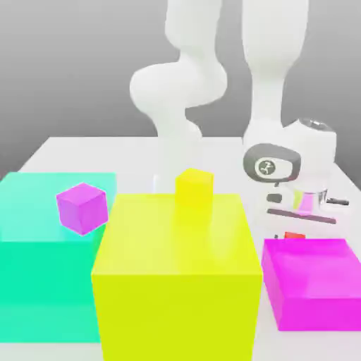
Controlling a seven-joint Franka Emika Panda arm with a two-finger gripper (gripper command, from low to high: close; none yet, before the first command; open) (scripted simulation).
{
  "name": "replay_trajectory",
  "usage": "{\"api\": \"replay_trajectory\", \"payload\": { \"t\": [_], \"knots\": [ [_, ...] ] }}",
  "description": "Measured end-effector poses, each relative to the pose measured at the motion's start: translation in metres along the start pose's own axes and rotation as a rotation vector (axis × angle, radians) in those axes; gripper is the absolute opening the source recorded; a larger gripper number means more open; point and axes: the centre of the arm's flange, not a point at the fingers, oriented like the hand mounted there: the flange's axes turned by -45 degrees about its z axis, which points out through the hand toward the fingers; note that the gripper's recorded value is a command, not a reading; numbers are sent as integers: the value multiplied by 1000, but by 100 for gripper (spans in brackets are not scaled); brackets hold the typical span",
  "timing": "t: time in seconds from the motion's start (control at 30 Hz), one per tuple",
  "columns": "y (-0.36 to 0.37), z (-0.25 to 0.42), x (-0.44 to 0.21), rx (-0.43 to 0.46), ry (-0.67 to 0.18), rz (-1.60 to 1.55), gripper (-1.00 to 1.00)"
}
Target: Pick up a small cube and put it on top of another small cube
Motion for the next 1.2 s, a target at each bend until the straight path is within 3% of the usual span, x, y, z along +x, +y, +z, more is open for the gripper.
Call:
{"api": "replay_trajectory", "payload": {
  "t": [0.9,1.2],
  "knots": [
    [-2,-66,-2,3,2,-7,-100],
    [19,-150,115,-26,62,118,-100]
  ]
}}
